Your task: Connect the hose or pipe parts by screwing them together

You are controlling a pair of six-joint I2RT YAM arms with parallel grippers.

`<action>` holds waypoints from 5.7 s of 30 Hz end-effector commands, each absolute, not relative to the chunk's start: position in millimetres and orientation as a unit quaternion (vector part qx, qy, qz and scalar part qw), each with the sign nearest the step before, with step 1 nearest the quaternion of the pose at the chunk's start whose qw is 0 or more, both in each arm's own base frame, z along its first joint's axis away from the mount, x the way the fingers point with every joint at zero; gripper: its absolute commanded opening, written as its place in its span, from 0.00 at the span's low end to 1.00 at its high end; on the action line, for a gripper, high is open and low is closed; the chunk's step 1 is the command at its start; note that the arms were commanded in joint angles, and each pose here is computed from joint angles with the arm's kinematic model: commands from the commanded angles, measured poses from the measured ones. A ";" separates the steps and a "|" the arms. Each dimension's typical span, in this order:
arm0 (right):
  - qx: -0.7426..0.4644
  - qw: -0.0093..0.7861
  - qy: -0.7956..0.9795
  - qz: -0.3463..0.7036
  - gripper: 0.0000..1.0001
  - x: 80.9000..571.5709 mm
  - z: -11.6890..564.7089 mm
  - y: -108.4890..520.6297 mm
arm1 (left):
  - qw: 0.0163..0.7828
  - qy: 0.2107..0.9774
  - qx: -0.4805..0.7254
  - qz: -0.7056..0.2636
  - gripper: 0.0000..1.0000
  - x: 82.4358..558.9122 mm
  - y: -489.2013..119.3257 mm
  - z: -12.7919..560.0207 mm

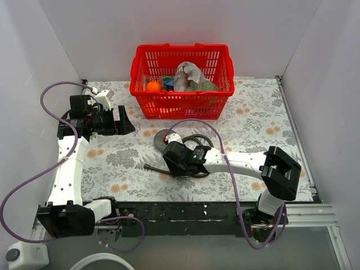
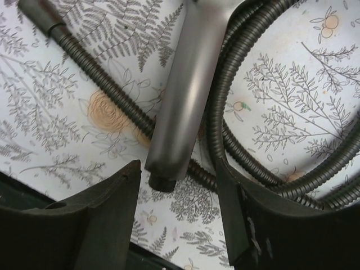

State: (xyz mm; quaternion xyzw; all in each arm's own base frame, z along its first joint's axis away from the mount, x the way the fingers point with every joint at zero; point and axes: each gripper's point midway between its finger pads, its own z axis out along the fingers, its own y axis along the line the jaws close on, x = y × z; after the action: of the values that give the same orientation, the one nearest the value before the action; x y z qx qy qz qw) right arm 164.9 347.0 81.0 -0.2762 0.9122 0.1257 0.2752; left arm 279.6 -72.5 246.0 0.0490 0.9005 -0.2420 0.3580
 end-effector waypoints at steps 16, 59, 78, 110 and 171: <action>-0.246 0.295 0.920 0.069 0.66 191.4 45.5 364.8 | 0.404 0.886 0.069 -0.216 0.98 273.6 -67.5 266.7; -0.137 0.397 0.880 0.223 0.01 197.4 191.0 424.5 | 0.247 0.929 -0.112 -0.252 0.98 265.9 -70.8 190.5; -0.116 0.590 0.756 0.257 0.01 180.4 340.6 437.7 | 0.223 0.833 -0.187 -0.470 0.98 314.5 -73.3 255.8; -0.119 0.652 0.700 0.264 0.01 175.7 400.7 445.1 | 0.325 0.789 -0.215 -0.475 0.98 295.1 -28.0 287.6; -0.200 0.580 0.698 0.370 0.01 127.1 348.1 520.9 | 0.288 0.736 -0.232 -0.567 0.42 324.3 -78.3 335.2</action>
State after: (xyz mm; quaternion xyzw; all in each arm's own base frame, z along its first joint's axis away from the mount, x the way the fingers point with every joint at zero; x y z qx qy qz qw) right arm 171.2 483.7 326.8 -0.1611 0.7209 0.2593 0.6221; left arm 332.7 -65.6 310.2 -0.2766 0.7437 -0.5397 0.2813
